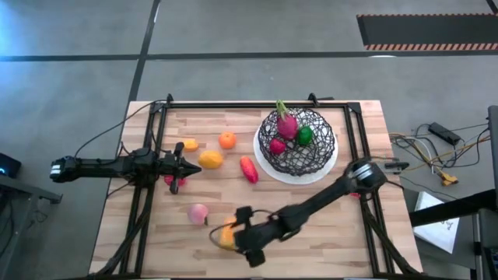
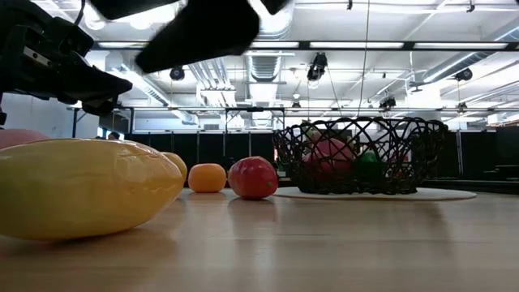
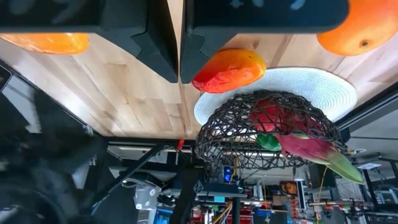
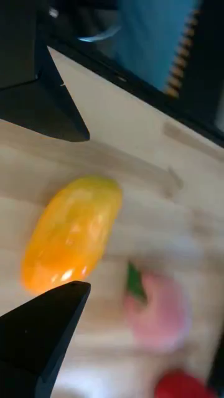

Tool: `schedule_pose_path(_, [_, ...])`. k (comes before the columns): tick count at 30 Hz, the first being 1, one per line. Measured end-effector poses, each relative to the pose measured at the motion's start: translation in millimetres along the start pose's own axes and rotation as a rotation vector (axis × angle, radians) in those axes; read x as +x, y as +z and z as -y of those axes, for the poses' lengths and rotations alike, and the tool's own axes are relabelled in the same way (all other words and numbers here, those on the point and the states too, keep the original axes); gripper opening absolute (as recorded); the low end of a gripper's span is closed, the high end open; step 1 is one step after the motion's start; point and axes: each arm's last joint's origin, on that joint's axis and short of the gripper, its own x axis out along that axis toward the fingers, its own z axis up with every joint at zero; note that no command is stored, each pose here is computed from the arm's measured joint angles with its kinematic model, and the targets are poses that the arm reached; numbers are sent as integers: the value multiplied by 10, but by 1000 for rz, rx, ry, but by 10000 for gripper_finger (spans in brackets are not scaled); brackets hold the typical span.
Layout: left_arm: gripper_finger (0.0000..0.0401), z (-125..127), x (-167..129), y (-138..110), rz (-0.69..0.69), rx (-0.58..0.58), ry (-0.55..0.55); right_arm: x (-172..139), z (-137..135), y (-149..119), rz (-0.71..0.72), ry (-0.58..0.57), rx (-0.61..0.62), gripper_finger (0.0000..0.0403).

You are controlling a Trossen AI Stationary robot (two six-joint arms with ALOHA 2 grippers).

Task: Build produce basket
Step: Put the bottom mango into the black basket

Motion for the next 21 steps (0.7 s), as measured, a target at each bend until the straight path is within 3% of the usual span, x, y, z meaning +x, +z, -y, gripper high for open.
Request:
schedule_pose_path(10, [1,0,0,0,0,0,0,447,32,247,-316,40,-313,376])
schedule_pose_path(15, [1,0,0,0,0,0,0,660,95,133,-339,52,-433,376])
schedule_pose_path(21, [1,0,1,-3,-3,0,0,764,216,81,-337,23,-372,366])
